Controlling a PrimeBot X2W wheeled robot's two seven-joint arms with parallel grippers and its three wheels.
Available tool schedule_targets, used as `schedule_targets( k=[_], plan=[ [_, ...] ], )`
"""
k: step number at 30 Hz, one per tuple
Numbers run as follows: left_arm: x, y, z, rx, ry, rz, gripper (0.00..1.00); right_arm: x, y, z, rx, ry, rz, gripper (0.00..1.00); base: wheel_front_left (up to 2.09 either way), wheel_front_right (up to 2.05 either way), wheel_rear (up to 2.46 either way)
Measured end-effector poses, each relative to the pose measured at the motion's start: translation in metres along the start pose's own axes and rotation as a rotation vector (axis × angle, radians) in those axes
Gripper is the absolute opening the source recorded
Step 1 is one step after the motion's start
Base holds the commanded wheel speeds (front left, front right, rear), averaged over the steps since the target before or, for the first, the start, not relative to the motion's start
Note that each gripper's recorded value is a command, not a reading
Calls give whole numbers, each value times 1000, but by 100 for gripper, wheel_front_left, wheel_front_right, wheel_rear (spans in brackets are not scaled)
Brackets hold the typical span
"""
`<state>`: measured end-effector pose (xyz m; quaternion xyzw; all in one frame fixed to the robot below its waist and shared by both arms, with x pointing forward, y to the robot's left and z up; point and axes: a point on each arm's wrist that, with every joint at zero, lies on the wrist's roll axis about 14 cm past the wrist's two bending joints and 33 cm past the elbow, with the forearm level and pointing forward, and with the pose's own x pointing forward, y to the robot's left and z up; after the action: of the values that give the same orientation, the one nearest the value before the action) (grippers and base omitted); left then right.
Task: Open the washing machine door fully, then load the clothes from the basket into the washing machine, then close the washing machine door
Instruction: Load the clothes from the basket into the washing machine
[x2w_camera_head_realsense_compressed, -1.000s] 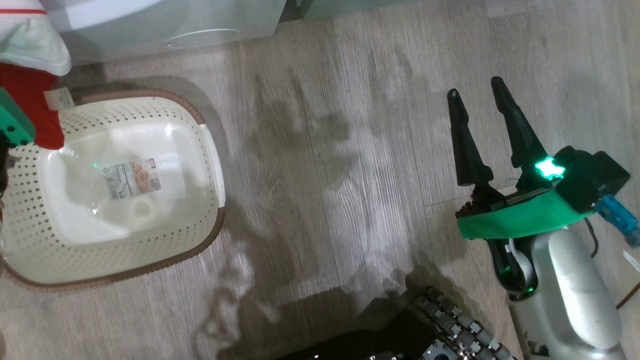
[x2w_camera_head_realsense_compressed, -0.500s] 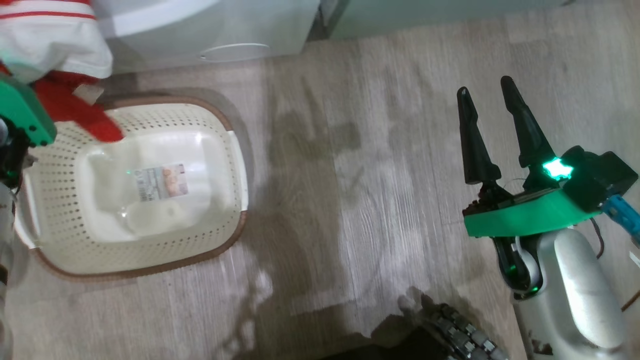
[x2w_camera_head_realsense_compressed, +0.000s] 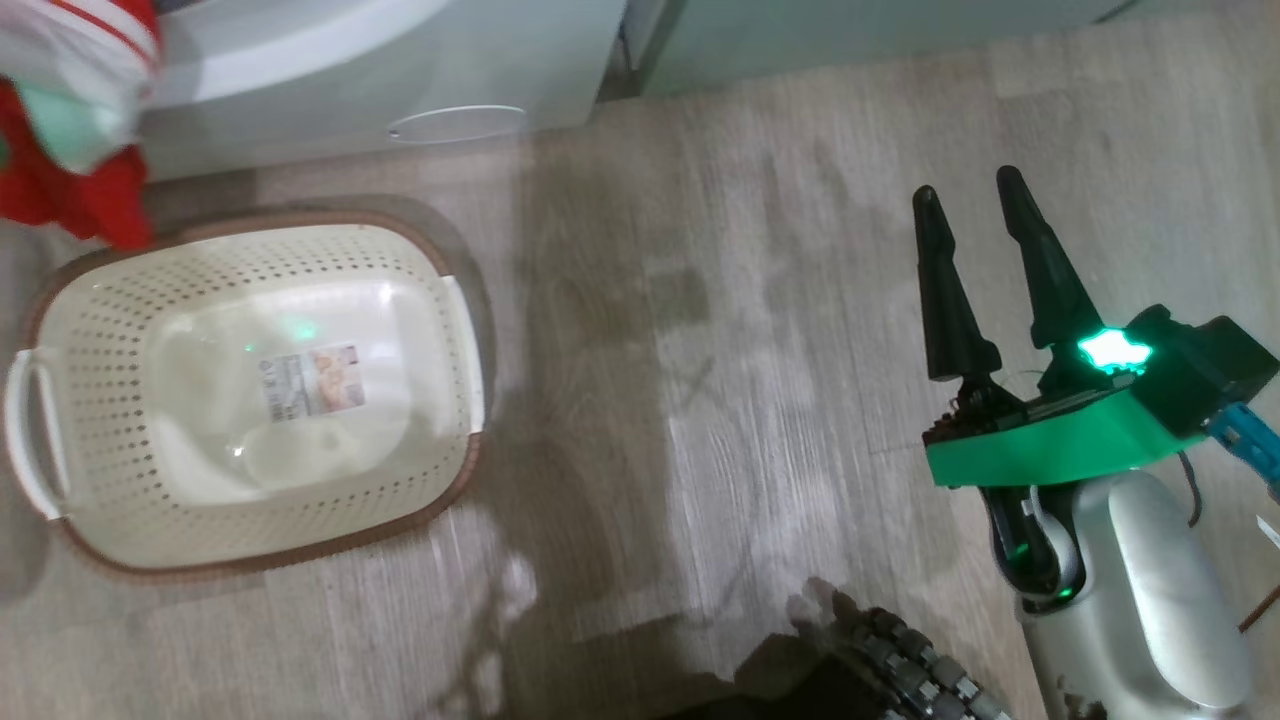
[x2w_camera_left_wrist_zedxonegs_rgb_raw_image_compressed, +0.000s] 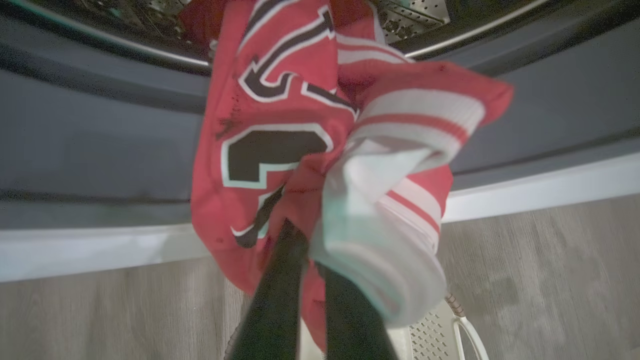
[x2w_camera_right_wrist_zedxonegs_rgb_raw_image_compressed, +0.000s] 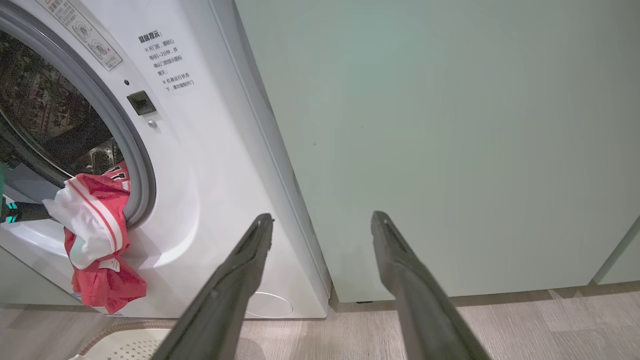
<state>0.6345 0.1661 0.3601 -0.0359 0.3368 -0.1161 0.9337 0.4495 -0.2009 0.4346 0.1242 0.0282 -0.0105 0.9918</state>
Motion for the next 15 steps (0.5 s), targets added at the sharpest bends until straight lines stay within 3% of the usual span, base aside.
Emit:
schedule_targets(
  k=[15],
  plan=[
    [35, -4, 71, -42, -45, 21, 0, -12, -24, -9, 33, 36, -81, 100, 0, 0, 0]
  ],
)
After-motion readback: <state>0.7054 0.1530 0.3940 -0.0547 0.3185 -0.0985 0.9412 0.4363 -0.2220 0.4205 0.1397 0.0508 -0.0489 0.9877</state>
